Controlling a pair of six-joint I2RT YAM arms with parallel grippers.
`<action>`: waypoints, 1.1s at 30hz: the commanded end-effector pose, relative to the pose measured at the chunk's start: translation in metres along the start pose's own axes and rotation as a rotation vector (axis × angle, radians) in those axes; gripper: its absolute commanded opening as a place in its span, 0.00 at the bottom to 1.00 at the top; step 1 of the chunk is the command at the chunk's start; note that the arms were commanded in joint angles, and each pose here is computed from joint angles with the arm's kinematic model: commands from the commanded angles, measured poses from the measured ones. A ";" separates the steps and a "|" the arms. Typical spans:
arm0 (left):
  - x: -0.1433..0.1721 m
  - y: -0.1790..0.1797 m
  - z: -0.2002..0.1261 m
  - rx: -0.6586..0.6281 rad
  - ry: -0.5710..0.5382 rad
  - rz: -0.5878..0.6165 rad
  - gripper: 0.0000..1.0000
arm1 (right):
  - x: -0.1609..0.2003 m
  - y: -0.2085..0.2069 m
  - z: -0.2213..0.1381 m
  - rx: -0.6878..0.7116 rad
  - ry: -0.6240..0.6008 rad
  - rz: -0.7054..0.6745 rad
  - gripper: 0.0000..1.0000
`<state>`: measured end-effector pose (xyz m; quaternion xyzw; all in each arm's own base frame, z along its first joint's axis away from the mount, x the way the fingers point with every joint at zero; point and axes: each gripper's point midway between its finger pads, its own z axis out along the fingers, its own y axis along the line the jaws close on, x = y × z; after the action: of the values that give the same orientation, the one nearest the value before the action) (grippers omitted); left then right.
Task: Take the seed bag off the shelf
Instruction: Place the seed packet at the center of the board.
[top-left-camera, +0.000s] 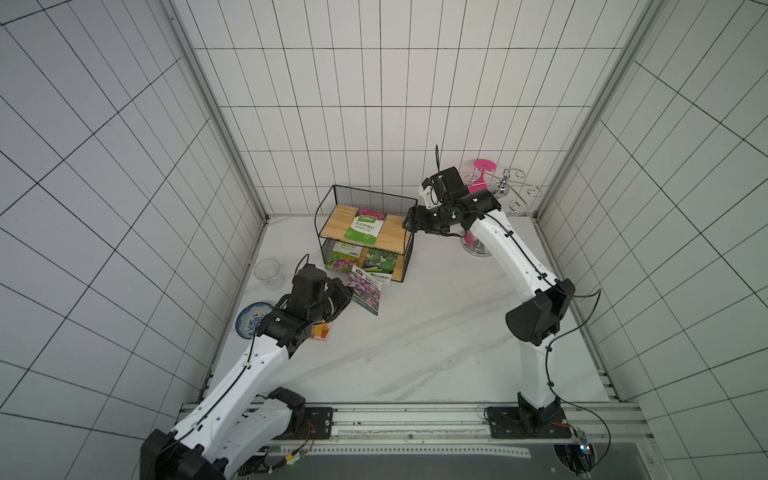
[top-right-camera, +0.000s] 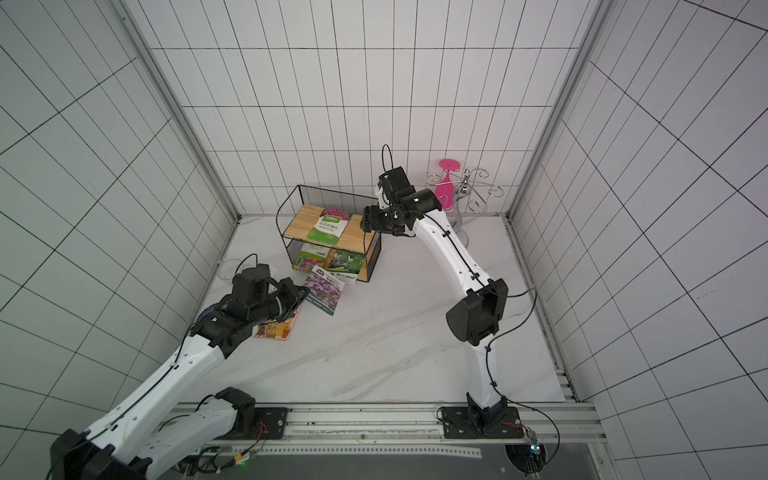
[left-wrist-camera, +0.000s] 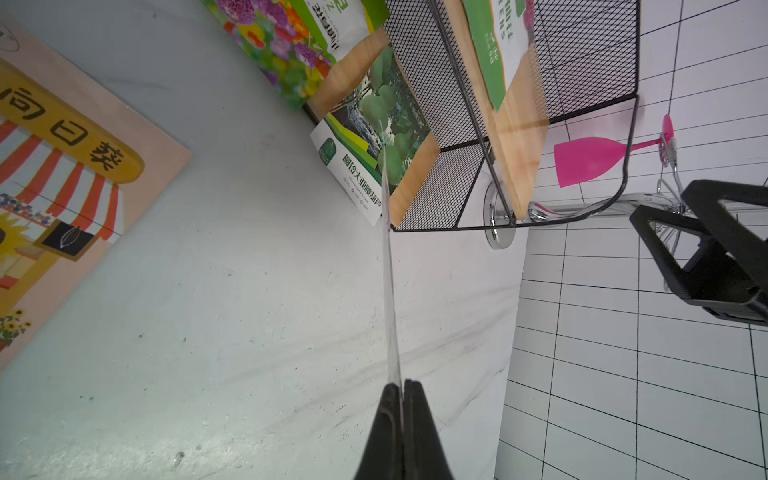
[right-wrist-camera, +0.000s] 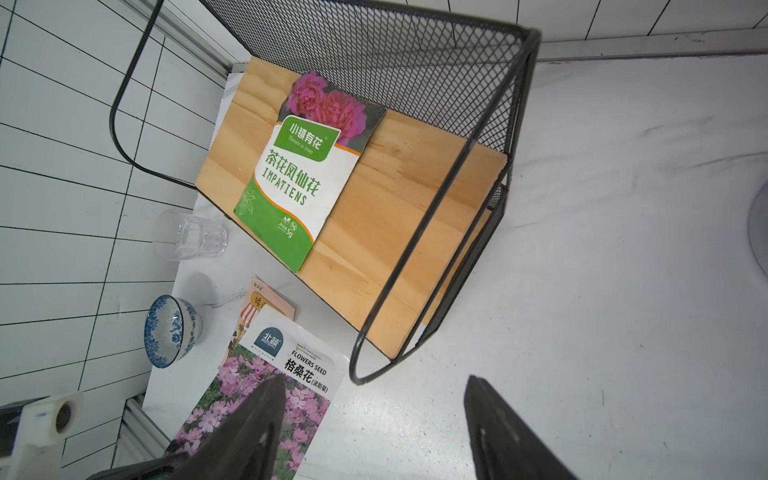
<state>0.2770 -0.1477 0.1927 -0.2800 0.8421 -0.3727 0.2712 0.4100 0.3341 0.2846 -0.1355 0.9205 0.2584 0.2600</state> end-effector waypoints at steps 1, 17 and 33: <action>0.008 0.008 0.008 0.004 0.022 -0.016 0.00 | 0.006 0.002 -0.008 0.005 0.004 -0.011 0.72; 0.060 0.032 0.075 -0.120 0.168 -0.087 0.00 | 0.012 -0.002 -0.011 0.032 0.009 -0.025 0.72; 0.064 0.090 0.049 -0.384 0.138 -0.163 0.92 | 0.010 0.000 -0.013 0.030 0.002 -0.036 0.72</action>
<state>0.2458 -0.1745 0.0738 -0.3566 0.8871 -0.2673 0.1204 0.4031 0.3285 0.2777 -0.1406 0.9255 0.2410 0.2563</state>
